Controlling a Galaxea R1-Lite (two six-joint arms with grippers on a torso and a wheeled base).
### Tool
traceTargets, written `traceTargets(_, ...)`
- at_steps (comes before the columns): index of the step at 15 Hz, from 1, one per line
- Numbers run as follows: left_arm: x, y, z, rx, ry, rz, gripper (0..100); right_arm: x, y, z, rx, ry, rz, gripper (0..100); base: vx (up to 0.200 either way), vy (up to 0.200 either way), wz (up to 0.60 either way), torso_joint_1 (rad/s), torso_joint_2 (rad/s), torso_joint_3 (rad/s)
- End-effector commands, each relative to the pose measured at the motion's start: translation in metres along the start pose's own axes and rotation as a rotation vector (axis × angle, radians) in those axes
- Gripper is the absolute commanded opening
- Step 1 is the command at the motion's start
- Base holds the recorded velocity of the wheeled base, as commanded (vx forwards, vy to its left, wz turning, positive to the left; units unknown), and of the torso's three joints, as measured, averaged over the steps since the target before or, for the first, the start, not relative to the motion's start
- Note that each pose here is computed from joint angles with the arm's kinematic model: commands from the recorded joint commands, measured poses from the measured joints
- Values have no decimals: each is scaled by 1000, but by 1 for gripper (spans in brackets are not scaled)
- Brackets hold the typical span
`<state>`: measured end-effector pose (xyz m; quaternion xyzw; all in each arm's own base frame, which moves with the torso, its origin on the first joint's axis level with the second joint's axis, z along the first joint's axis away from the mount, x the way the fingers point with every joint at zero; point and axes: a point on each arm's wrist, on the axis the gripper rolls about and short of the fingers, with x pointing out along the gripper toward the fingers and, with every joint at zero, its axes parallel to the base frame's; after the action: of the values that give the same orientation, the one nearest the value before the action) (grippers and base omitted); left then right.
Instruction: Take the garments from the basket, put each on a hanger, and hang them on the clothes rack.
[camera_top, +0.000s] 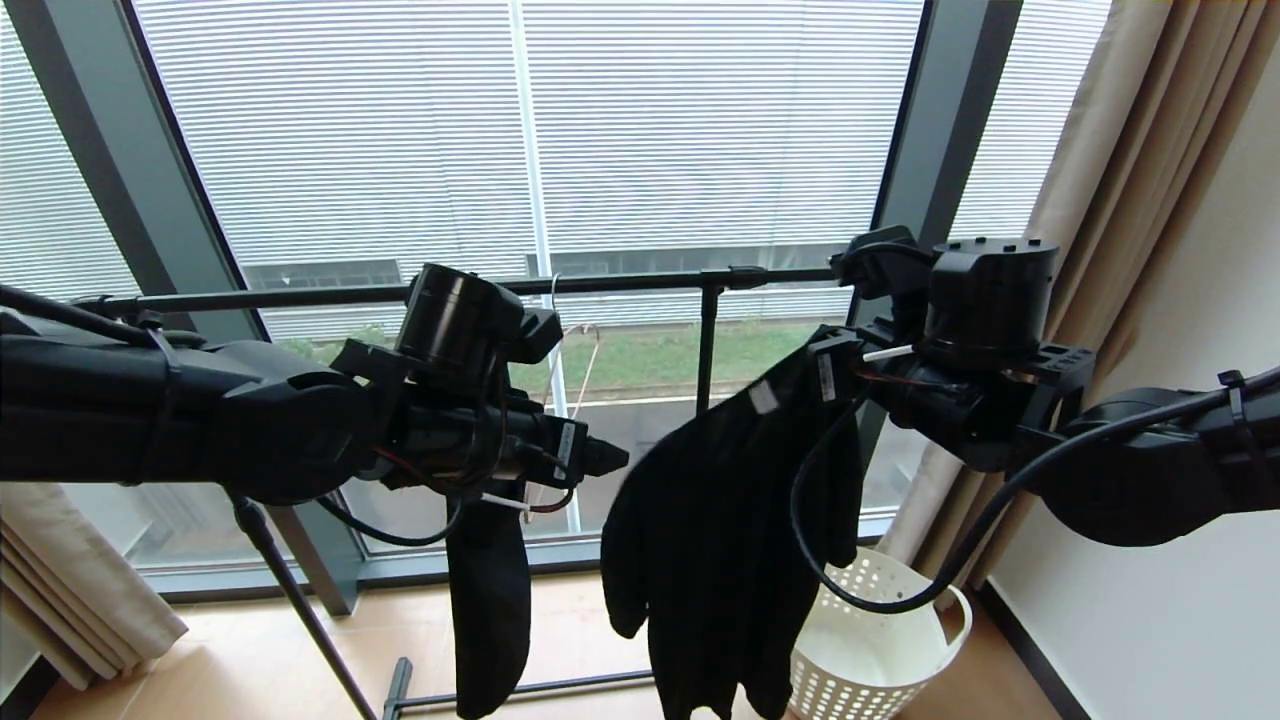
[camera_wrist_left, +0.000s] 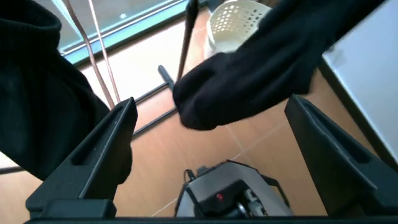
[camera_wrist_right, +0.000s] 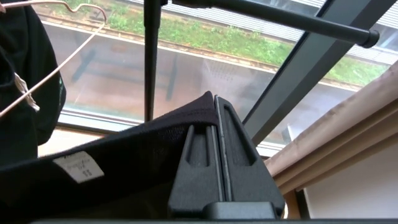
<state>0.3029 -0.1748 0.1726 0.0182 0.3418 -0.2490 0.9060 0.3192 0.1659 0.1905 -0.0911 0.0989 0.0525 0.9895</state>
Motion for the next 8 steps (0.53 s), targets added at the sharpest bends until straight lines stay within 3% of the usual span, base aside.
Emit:
traceTargets(1, -16, 5, 1, -11, -21, -26, 100, 2, 2, -3, -4, 8, 2, 0, 0, 0, 0, 0, 0, 0)
traceTargets(4, -31, 13, 1, -29, -35, -115, 100, 6, 4, -7, -8, 18, 2, 0, 0, 0, 0, 0, 0, 0)
traceTargets(6, -27, 17, 6, -35, -52, -76, 100, 7, 4, -8, -10, 21, 1, 0, 0, 0, 0, 0, 0, 0)
traceTargets(8, -10, 20, 7, -38, -46, 49, 100, 7, 4, -8, -10, 21, 1, 0, 0, 0, 0, 0, 0, 0)
